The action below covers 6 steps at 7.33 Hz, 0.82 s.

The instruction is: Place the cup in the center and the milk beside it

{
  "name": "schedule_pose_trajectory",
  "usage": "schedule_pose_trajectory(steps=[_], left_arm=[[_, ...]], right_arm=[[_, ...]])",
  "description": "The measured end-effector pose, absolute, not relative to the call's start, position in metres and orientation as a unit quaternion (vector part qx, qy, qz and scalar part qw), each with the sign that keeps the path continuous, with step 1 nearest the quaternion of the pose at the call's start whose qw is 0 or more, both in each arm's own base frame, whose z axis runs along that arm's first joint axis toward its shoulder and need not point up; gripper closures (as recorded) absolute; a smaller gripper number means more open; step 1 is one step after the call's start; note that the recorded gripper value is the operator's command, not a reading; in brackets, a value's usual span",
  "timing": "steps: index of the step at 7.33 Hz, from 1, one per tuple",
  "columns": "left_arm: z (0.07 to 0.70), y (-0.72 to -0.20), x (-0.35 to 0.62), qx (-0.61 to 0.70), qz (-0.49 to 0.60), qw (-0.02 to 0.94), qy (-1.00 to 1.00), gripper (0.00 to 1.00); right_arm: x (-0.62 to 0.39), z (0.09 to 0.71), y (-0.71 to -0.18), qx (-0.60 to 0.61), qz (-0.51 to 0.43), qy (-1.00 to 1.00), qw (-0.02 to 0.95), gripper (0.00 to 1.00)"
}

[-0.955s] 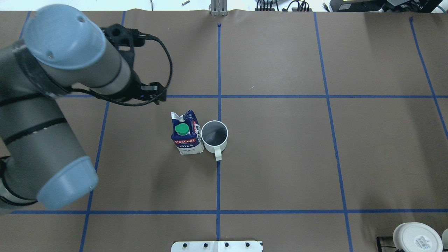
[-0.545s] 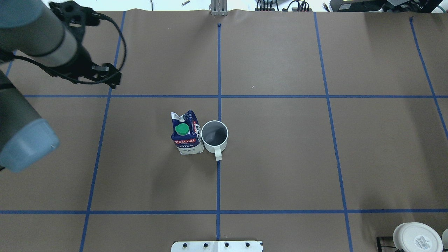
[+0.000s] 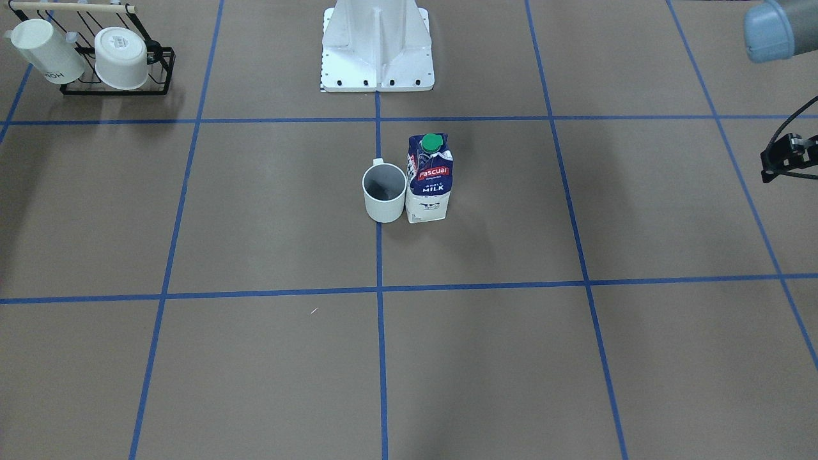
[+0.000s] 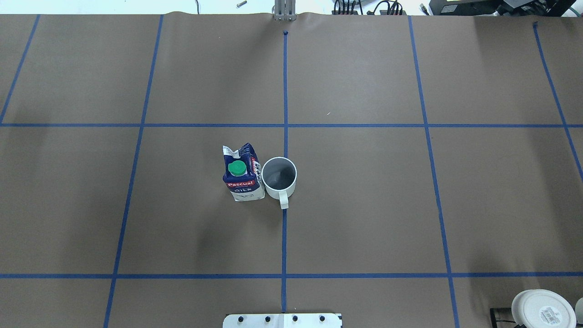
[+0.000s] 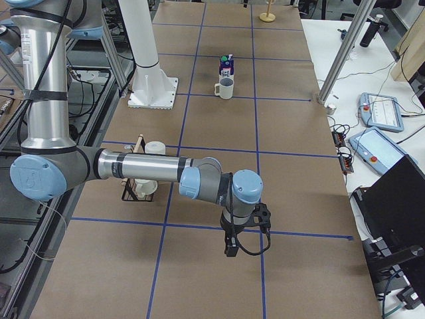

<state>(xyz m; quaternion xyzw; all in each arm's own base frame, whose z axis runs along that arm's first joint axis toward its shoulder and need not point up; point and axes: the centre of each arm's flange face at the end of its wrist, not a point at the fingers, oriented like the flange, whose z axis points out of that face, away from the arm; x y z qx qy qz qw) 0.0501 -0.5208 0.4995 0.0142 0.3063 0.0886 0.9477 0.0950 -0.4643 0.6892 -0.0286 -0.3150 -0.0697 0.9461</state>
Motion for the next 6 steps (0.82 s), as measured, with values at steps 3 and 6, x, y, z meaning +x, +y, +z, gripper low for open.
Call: schedule_pose_trajectory(steps=[3, 6], left_arm=[[0.593, -0.445, 0.001, 0.022, 0.063, 0.936, 0.347, 0.01], [0.613, -0.427, -0.03, 0.012, 0.015, 0.916, 0.401, 0.01]], right_arm=[[0.095, 0.688, -0.464, -0.027, -0.07, -0.315, 0.946, 0.0], [0.095, 0.686, -0.465, -0.025, -0.07, -0.315, 0.946, 0.0]])
